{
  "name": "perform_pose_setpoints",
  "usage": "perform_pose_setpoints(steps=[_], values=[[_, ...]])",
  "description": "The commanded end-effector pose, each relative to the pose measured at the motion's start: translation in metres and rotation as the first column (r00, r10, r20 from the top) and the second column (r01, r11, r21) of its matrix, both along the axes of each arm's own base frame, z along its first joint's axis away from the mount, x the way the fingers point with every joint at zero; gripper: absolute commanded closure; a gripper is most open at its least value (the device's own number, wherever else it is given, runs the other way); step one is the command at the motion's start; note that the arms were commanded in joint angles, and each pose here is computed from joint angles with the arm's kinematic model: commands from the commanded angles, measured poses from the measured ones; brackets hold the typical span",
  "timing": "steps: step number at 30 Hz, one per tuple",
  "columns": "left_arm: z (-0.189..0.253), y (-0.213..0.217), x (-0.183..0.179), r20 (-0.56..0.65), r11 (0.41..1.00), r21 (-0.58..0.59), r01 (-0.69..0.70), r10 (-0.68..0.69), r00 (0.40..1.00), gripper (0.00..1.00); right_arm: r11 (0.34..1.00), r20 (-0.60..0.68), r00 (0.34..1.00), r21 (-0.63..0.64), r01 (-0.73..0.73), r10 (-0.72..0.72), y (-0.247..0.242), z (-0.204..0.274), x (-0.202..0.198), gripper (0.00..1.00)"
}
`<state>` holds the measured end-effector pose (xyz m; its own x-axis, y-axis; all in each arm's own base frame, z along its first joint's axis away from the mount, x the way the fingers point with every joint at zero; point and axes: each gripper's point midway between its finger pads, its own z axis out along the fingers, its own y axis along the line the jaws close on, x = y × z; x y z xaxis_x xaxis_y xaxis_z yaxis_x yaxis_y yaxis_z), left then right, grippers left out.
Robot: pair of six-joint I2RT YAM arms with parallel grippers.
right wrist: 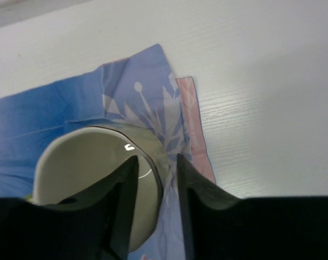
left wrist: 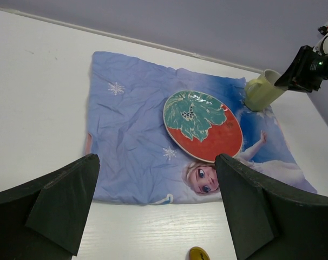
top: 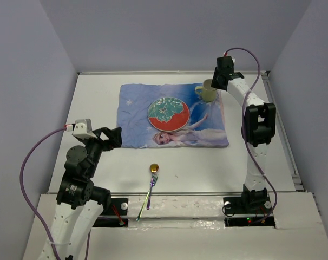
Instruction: Set the dinner table for one person
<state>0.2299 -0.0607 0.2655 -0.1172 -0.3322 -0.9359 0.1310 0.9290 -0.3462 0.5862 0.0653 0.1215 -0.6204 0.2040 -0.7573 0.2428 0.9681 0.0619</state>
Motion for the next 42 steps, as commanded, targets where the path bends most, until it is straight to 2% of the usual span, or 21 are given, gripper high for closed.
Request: perform_pose_setpoints(steps=[1, 3, 4, 8, 9, 10, 11, 13, 14, 15, 17, 18, 19, 20, 21, 25, 28, 29, 32, 36, 42], values=[[0.018, -0.003, 0.001, 0.052, 1.0, -0.012, 0.015, -0.015, 0.999, 0.01, 1.0, 0.201, 0.98, 0.021, 0.006, -0.01, -0.001, 0.088, 0.015, 0.51], [0.019, -0.003, 0.001, 0.053, 1.0, -0.013, 0.015, -0.015, 0.998, 0.01, 0.999, 0.221, 0.975, 0.037, -0.019, 0.011, 0.002, 0.103, 0.009, 0.42], [0.019, -0.003, 0.001, 0.053, 1.0, -0.013, 0.017, -0.016, 0.998, 0.01, 0.998, 0.23, 0.973, 0.048, -0.034, 0.022, 0.005, 0.111, 0.005, 0.4], [0.02, -0.005, 0.0, 0.058, 1.0, -0.014, 0.025, -0.024, 0.998, 0.01, 0.982, 0.257, 0.959, 0.115, -0.149, 0.115, 0.041, 0.132, -0.032, 0.39], [0.02, -0.004, 0.0, 0.059, 1.0, -0.015, 0.023, -0.022, 0.998, 0.01, 0.974, 0.296, 0.943, 0.12, -0.192, 0.15, 0.056, 0.152, -0.049, 0.4], [0.02, -0.005, 0.0, 0.059, 1.0, -0.016, 0.025, -0.024, 0.998, 0.01, 0.958, 0.294, 0.931, 0.119, -0.261, 0.218, 0.092, 0.149, -0.068, 0.4], [0.02, -0.005, 0.0, 0.059, 1.0, -0.016, 0.025, -0.024, 0.998, 0.01, 0.947, 0.25, 0.932, 0.12, -0.299, 0.263, 0.11, 0.12, -0.089, 0.42], [0.02, -0.005, 0.0, 0.06, 0.999, -0.018, 0.026, -0.025, 0.998, 0.01, 0.909, 0.275, 0.898, 0.143, -0.391, 0.343, 0.15, 0.125, -0.133, 0.48], [0.02, -0.005, 0.0, 0.06, 1.0, -0.016, 0.026, -0.025, 0.998, 0.01, 0.868, 0.231, 0.871, 0.153, -0.472, 0.433, 0.188, 0.093, -0.173, 0.52], [0.02, -0.005, 0.0, 0.06, 0.999, -0.016, 0.028, -0.027, 0.998, 0.01, 0.843, 0.255, 0.852, 0.181, -0.506, 0.457, 0.204, 0.1, -0.198, 0.58], [0.019, -0.006, 0.001, 0.057, 0.999, -0.019, 0.032, -0.031, 0.998, 0.01, 0.807, 0.237, 0.83, 0.214, -0.551, 0.504, 0.231, 0.085, -0.239, 0.69], [0.02, -0.007, 0.001, 0.06, 0.999, -0.02, 0.038, -0.037, 0.998, 0.01, 0.765, 0.193, 0.804, 0.246, -0.595, 0.563, 0.254, 0.061, -0.281, 0.77], [0.019, -0.008, 0.001, 0.057, 0.999, -0.019, 0.04, -0.039, 0.998, 0.01, 0.748, 0.183, 0.792, 0.259, -0.611, 0.583, 0.263, 0.056, -0.3, 0.8], [0.019, -0.008, 0.001, 0.057, 0.999, -0.019, 0.041, -0.04, 0.998, 0.01, 0.747, 0.179, 0.789, 0.257, -0.614, 0.587, 0.268, 0.053, -0.316, 0.82], [0.019, -0.009, 0.001, 0.056, 0.999, -0.02, 0.044, -0.043, 0.997, 0.01, 0.724, 0.152, 0.771, 0.271, -0.634, 0.618, 0.284, 0.04, -0.348, 0.84], [0.021, -0.007, 0.0, 0.064, 0.999, -0.022, 0.039, -0.037, 0.997, 0.01, 0.723, 0.067, 0.757, 0.253, -0.643, 0.65, 0.305, 0.011, -0.405, 0.84], [0.022, -0.005, -0.002, 0.07, 0.999, -0.025, 0.029, -0.028, 0.997, 0.01, 0.724, 0.029, 0.758, 0.277, -0.632, 0.651, 0.317, -0.006, -0.435, 0.79], [0.022, -0.005, -0.002, 0.071, 0.999, -0.026, 0.026, -0.025, 0.997, 0.01, 0.724, 0.024, 0.759, 0.283, -0.629, 0.65, 0.321, -0.01, -0.441, 0.72], [0.023, -0.004, -0.003, 0.074, 0.999, -0.027, 0.026, -0.024, 0.997, 0.01, 0.736, -0.003, 0.766, 0.278, -0.617, 0.643, 0.332, -0.023, -0.458, 0.61], [0.024, -0.005, -0.003, 0.077, 0.999, -0.027, 0.031, -0.029, 0.997, 0.01, 0.74, -0.042, 0.769, 0.308, -0.598, 0.638, 0.347, -0.039, -0.473, 0.59], [0.025, -0.005, -0.004, 0.083, 0.999, -0.027, 0.033, -0.03, 0.996, 0.01, 0.739, -0.078, 0.76, 0.319, -0.594, 0.645, 0.36, -0.056, -0.492, 0.62]])
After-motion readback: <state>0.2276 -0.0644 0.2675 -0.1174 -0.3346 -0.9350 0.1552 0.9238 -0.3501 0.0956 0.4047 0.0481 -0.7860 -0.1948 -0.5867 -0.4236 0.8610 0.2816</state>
